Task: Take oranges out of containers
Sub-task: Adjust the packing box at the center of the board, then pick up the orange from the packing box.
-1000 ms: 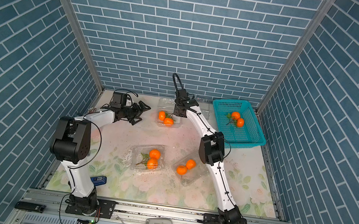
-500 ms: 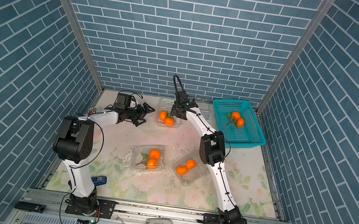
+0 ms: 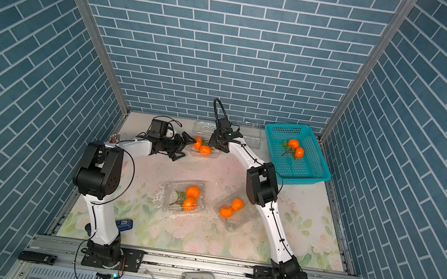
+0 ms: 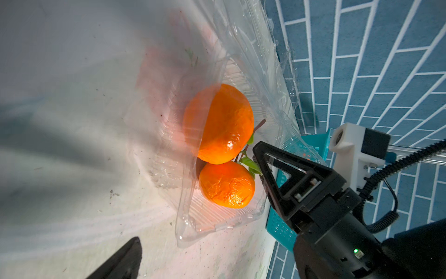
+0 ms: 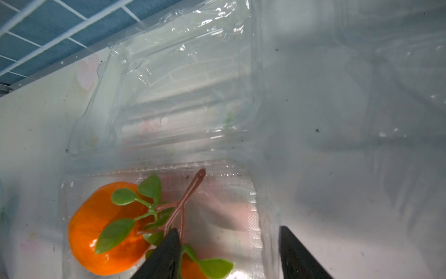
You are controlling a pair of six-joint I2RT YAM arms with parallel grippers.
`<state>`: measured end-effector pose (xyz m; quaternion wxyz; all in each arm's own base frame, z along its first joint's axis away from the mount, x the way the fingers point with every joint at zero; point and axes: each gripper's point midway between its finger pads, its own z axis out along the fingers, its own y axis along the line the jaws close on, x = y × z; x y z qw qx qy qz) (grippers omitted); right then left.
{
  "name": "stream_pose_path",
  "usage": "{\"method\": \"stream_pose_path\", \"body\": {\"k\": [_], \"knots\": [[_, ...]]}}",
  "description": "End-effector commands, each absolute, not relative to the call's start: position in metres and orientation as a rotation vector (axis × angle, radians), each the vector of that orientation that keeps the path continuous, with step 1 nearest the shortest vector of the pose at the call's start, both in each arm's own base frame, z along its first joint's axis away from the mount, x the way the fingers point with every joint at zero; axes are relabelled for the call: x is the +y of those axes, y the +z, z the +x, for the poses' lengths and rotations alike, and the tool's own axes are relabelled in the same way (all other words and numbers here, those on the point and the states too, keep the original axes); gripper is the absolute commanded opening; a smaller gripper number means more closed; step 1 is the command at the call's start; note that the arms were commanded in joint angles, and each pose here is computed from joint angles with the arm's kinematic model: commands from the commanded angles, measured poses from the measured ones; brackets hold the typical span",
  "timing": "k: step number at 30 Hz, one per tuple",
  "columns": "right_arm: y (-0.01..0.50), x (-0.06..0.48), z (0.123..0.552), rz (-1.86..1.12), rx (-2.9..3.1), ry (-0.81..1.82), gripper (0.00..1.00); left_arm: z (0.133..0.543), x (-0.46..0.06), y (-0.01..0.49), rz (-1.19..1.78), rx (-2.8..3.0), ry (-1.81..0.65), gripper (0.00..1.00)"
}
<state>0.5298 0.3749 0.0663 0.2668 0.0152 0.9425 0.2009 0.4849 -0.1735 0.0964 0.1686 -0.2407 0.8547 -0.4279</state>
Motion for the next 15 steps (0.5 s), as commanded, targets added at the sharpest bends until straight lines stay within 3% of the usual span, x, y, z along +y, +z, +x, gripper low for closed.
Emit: {"method": "stream_pose_path", "body": {"k": [1,9,15], "knots": [[0.133,0.370,0.534,0.017,2.421,0.511,0.66,0.494,-0.180,0.101,-0.654,2.404,-1.259,0.99],[0.173,0.370,0.524,-0.037,2.311,0.426,0.68,0.497,-0.182,0.104,-0.632,2.391,-1.278,0.99],[0.150,0.398,0.527,-0.038,2.348,0.579,0.68,0.497,-0.183,0.098,-0.641,2.398,-1.278,0.99]]}}
